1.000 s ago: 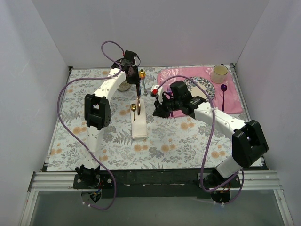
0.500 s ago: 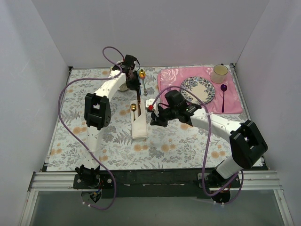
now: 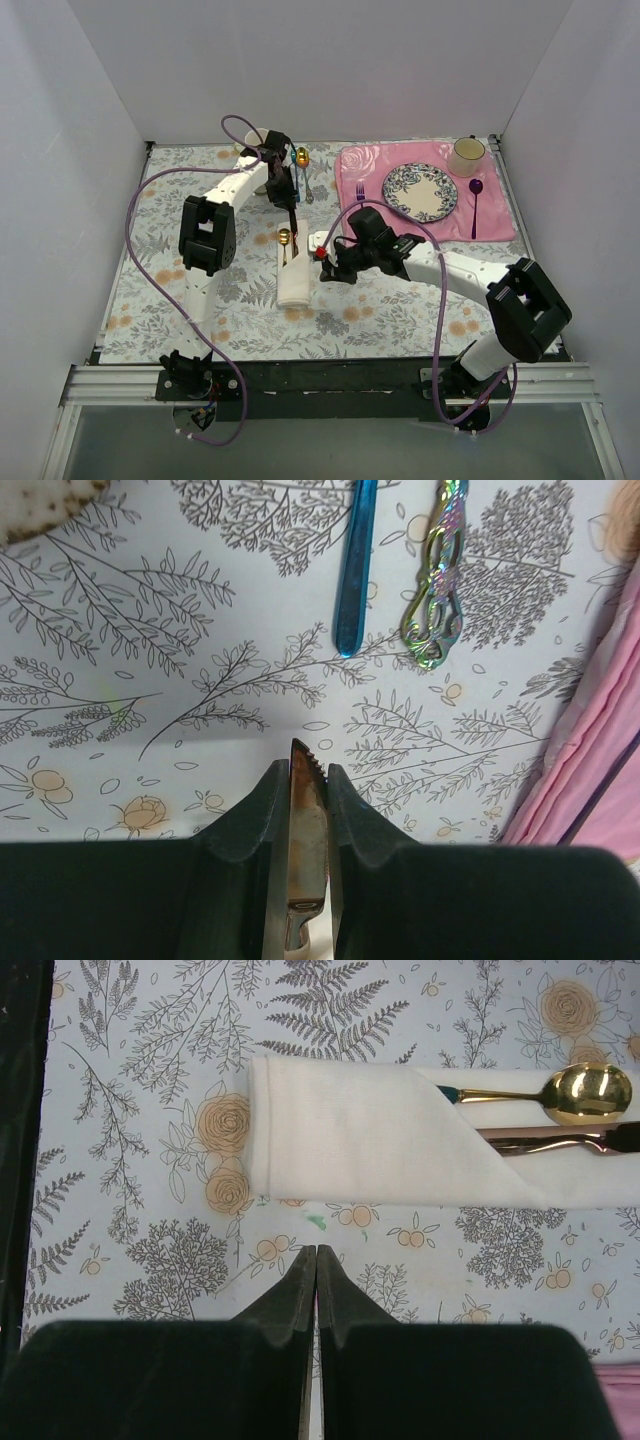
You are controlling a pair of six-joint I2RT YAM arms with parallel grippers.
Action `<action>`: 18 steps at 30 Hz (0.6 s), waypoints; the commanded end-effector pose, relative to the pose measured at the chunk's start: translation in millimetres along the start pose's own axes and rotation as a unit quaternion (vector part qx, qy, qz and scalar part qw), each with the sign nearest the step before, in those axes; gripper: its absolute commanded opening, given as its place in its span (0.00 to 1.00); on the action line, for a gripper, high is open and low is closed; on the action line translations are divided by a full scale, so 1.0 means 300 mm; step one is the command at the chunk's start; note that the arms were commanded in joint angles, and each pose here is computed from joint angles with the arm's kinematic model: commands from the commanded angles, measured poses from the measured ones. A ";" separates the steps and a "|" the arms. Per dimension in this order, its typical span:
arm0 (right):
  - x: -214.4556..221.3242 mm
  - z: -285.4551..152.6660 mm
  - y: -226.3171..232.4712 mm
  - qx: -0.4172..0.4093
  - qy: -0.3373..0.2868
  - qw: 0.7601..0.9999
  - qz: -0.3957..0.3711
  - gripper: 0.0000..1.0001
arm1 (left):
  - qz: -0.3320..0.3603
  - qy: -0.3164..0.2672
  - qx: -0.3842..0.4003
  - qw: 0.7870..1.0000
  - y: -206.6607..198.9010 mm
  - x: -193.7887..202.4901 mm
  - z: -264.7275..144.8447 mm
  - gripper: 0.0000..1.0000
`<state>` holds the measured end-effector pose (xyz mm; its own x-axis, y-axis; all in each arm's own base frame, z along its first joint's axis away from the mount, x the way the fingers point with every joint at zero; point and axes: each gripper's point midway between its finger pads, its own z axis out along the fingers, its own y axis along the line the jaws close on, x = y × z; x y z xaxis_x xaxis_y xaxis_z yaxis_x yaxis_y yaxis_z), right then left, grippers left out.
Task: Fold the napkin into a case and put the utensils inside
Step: Insert the knife into the folded napkin.
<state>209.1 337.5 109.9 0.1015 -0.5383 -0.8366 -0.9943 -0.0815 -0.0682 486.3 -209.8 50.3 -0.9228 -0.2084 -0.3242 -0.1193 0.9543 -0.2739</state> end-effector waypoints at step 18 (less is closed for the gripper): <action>-0.075 0.223 0.050 0.030 -0.058 0.997 -0.043 0.06 | 0.031 -0.017 0.003 0.999 -0.044 0.002 -0.112 0.00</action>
<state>183.4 385.8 93.3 0.1582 -0.4721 -0.8672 -0.9849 -0.1386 -0.1042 476.9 -210.7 45.0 -0.9348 -0.1948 -0.2969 -0.1158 0.9576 -0.2637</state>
